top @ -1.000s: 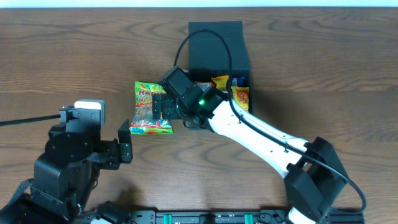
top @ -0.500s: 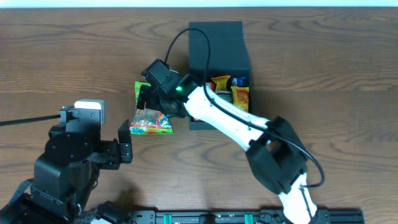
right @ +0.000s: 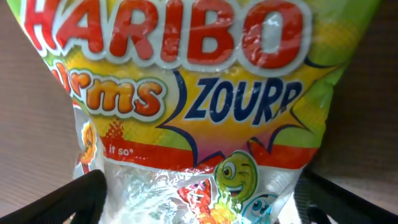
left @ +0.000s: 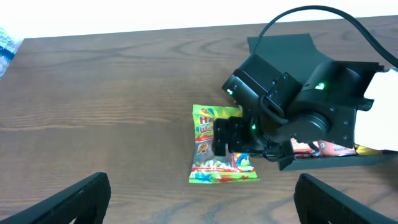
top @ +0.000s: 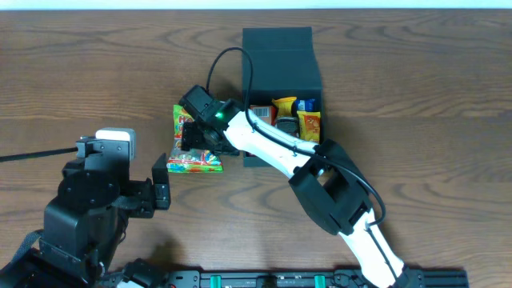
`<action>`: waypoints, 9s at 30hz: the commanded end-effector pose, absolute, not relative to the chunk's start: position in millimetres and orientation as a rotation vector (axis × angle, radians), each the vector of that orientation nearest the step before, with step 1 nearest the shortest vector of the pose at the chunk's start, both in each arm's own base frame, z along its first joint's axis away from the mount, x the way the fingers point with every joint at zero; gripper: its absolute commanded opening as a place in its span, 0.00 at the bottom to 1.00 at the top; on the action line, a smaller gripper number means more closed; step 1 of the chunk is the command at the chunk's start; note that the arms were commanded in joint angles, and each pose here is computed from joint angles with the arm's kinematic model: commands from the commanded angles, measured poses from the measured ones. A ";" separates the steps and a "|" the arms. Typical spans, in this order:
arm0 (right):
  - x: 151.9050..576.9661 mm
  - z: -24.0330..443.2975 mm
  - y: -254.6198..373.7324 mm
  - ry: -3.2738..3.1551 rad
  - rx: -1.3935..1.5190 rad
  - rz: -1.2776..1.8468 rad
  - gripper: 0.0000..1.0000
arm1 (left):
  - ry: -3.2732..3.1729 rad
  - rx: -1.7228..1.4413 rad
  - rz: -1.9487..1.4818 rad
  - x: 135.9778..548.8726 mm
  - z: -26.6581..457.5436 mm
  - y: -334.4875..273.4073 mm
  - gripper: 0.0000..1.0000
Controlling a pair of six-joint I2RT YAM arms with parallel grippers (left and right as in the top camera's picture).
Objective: Pack container
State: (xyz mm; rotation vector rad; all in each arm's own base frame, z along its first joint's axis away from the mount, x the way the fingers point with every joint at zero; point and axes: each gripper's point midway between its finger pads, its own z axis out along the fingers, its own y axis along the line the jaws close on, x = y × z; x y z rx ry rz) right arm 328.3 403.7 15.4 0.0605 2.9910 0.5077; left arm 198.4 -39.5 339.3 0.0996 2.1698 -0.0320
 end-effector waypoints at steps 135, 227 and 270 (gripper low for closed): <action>360.4 141.0 200.0 2.441 0.007 0.262 0.01 | 2.154 0.098 -0.005 198.4 344.5 -34.9 0.95; 292.7 81.9 191.2 2.766 -0.009 0.153 0.01 | 2.154 0.098 -0.005 198.4 344.5 -34.9 0.95; 329.9 134.3 198.1 2.515 -0.061 0.132 0.01 | 2.154 0.098 -0.005 198.4 344.5 -34.9 0.95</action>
